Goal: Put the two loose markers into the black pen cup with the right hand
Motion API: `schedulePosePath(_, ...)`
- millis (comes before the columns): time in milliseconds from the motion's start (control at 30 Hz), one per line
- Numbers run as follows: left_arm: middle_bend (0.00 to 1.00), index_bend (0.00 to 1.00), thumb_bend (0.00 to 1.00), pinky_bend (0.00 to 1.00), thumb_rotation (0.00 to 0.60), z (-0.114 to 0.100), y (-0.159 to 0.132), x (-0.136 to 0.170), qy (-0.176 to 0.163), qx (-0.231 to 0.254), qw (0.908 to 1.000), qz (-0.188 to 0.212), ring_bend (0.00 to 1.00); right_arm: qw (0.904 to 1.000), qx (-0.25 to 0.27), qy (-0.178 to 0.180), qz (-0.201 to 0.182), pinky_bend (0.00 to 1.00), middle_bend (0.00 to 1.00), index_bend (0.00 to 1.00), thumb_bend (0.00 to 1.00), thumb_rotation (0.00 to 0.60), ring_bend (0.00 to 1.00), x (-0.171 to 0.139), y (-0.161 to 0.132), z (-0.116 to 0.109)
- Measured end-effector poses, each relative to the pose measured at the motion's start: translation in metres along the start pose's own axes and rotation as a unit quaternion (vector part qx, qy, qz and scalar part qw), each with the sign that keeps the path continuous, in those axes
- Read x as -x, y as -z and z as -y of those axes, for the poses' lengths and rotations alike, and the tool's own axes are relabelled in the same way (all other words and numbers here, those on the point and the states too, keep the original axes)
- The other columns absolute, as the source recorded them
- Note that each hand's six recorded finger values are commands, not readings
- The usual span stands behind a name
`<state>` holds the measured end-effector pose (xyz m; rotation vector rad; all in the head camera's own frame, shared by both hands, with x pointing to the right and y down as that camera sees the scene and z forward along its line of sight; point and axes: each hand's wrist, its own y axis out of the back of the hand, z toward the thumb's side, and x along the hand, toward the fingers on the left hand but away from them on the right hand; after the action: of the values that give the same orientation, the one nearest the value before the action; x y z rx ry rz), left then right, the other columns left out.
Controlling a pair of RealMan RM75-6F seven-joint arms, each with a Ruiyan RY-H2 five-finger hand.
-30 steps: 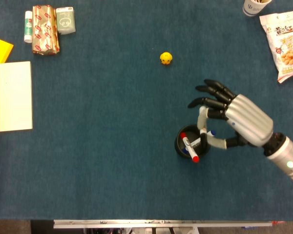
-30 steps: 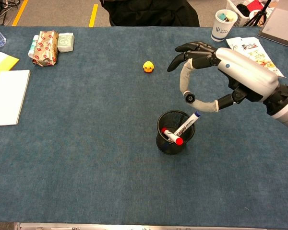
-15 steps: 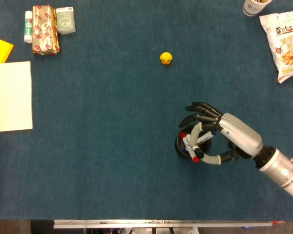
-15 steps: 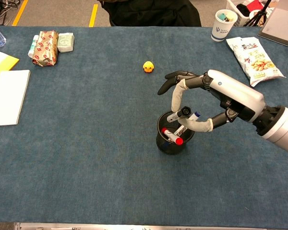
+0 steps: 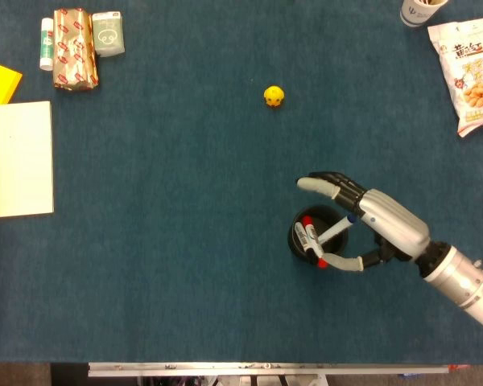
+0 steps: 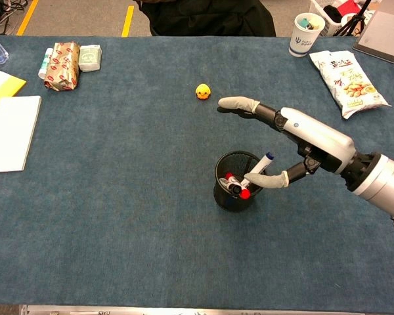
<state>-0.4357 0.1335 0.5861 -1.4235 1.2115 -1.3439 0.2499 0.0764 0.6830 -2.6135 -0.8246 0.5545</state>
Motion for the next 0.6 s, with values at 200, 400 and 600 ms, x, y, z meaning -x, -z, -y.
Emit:
schedulePosePath(200,0.17,0.11,0.2,0.24,0.6,0.0,-0.001,-0.004,-0.002,0.002,1.0,0.005,0.19,0.9977,-0.056,0.037,0.008,0.0,0.16,0.2,0.32,0.6,0.0,-0.01,0.002,-0.021)
schedulePosePath(400,0.17,0.11,0.2,0.24,0.6,0.004,-0.003,-0.01,-0.005,0.003,0.9999,0.014,0.19,0.9722,-0.201,0.11,0.049,0.0,0.2,0.3,0.36,0.6,0.01,-0.035,0.009,-0.057)
schedulePosePath(600,0.17,0.11,0.2,0.24,0.6,0.009,-0.006,-0.015,-0.012,-0.001,0.9996,0.024,0.19,0.9121,-0.337,0.172,0.158,0.0,0.2,0.31,0.36,0.6,0.01,-0.092,0.026,-0.102)
